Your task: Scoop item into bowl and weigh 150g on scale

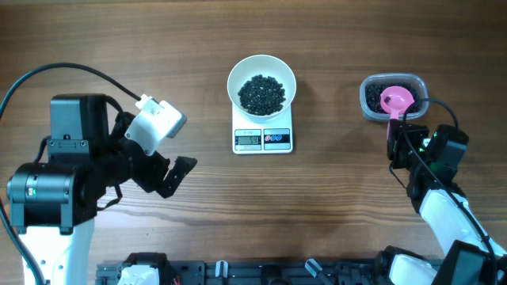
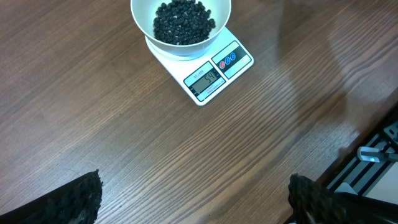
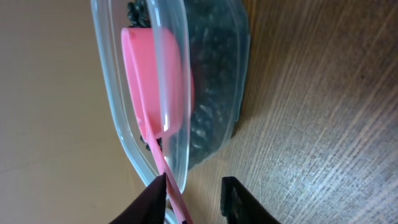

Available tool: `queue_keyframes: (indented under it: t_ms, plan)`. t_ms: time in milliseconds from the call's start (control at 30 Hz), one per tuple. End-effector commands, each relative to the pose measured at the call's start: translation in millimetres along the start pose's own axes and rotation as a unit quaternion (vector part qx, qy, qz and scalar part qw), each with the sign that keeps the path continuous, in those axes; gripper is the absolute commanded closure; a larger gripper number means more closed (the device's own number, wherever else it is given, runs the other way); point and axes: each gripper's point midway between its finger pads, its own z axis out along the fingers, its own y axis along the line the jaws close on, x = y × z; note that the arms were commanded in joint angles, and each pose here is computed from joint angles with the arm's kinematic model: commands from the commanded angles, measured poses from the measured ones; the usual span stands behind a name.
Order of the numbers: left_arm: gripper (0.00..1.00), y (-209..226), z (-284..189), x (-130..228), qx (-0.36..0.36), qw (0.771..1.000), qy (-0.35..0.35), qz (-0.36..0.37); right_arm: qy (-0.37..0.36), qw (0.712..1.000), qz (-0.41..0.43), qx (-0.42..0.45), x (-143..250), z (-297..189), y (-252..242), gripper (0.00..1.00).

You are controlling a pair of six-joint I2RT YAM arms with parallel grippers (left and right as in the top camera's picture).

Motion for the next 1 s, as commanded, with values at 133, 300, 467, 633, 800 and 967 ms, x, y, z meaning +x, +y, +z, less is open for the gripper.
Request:
queue_keyframes:
  t_ms: [133,300,467,633,800,967]
  plan:
    - [0.00,-1,-4,-4,0.000,1.000,-0.010,0.010,-0.003,1.000,0.011,-0.004,0,2,1,0.80]
    - [0.00,-1,-4,-4,0.000,1.000,-0.010,0.010,0.016,1.000,0.012,-0.008,6,1,3,0.91]
    - [0.00,-1,-4,-4,0.000,1.000,-0.010,0.010,0.031,0.999,0.009,-0.017,11,1,7,0.96]
    - [0.00,-1,-4,-4,0.000,1.000,-0.010,0.010,0.040,0.998,0.000,-0.042,13,0,18,0.96]
    - [0.00,-1,-4,-4,0.000,1.000,-0.010,0.010,0.041,0.997,-0.007,-0.059,14,-3,28,0.96]
    - [0.00,-1,-4,-4,0.000,1.000,-0.010,0.010,0.036,0.997,-0.012,-0.069,14,-10,35,0.95]
